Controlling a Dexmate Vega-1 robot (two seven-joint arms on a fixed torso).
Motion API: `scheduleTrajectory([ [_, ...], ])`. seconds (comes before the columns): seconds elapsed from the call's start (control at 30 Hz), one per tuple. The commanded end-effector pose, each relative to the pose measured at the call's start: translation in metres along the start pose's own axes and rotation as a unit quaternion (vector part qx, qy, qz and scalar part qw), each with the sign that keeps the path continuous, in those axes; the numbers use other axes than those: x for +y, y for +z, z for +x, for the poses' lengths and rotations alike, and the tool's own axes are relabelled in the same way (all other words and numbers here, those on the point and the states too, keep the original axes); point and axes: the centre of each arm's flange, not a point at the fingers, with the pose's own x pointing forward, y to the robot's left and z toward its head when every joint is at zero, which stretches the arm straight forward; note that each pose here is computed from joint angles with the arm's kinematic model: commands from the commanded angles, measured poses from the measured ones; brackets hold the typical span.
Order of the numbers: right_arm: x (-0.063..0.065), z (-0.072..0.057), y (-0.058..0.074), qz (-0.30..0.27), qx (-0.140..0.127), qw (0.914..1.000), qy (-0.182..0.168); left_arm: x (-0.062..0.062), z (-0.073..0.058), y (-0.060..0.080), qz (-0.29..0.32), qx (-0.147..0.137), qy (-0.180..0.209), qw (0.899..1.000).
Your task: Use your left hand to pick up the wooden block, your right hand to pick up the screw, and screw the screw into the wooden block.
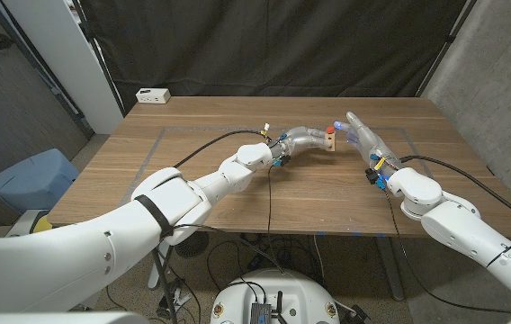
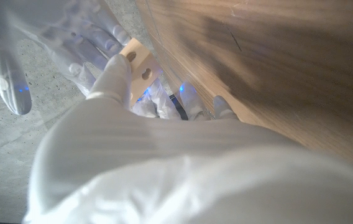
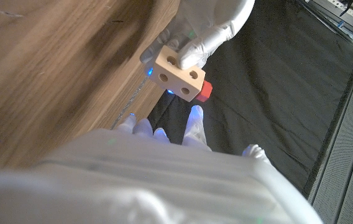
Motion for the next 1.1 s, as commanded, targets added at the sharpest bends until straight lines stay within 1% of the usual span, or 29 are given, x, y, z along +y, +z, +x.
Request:
scheduleTrajectory([
  [0.03, 0.0039, -0.0009, -0.0039, 0.0, 0.005, 0.9999, 0.009, 0.0004, 0.0006, 0.0016, 0.002, -0.002, 0.001, 1.0],
  [0.33, 0.0071, -0.001, -0.005, 0.0, 0.007, 0.9998, 0.017, -0.0007, 0.0, 0.0014, 0.001, -0.004, 0.0, 1.0],
  [1.1, 0.0101, -0.0069, 0.0009, -0.006, 0.002, 0.9998, 0.02, -0.0034, 0.0008, 0.0013, 0.0, -0.004, -0.003, 1.0],
])
